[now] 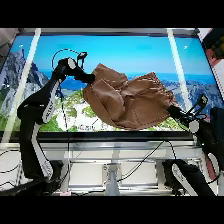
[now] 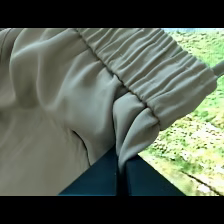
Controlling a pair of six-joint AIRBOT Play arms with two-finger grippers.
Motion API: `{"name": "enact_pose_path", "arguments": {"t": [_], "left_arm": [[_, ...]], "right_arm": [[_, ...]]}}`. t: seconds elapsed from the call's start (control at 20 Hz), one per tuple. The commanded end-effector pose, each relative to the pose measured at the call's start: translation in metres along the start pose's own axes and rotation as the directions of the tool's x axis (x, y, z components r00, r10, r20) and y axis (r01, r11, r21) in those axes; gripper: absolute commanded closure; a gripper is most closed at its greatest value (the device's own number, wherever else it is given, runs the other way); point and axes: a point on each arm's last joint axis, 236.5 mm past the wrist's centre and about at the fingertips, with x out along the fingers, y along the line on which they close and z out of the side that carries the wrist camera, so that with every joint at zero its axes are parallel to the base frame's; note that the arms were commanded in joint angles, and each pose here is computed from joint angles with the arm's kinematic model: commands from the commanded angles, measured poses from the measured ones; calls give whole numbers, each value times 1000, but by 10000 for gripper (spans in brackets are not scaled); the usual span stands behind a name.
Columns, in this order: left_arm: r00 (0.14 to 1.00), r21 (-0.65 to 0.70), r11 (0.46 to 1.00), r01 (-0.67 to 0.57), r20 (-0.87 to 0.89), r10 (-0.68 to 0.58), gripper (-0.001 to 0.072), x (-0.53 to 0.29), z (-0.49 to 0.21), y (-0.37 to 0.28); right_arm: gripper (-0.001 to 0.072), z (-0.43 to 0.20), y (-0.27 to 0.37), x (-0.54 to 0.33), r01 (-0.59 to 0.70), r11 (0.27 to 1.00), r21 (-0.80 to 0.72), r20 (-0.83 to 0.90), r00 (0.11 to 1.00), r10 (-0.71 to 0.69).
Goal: Fold the clothes and pants, and hang the long-sleeved shirts on hangers.
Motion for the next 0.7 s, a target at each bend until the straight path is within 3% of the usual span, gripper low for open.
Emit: {"name": "enact_pose_path", "arguments": {"t": [0.0,0.2,0.4,0.55,0.65], "left_arm": [[999,21,1000,-14,53,13,681,-9,16,-6],[950,61,983,-174,272,151,682,-93,79,18],[774,47,911,-409,546,319,681,-244,134,38],[701,5,878,-479,604,379,681,-325,129,46],[714,-24,874,-485,568,411,681,-351,109,54]], "right_arm": [[668,7,3,-2,-8,1000,-2,19,1000,8],[668,74,36,-22,-87,995,-57,219,971,98],[668,142,62,-56,-141,987,-74,391,906,158],[668,178,51,-76,-124,992,-39,464,876,128],[668,188,34,-83,-93,996,-1,471,878,82]]}}
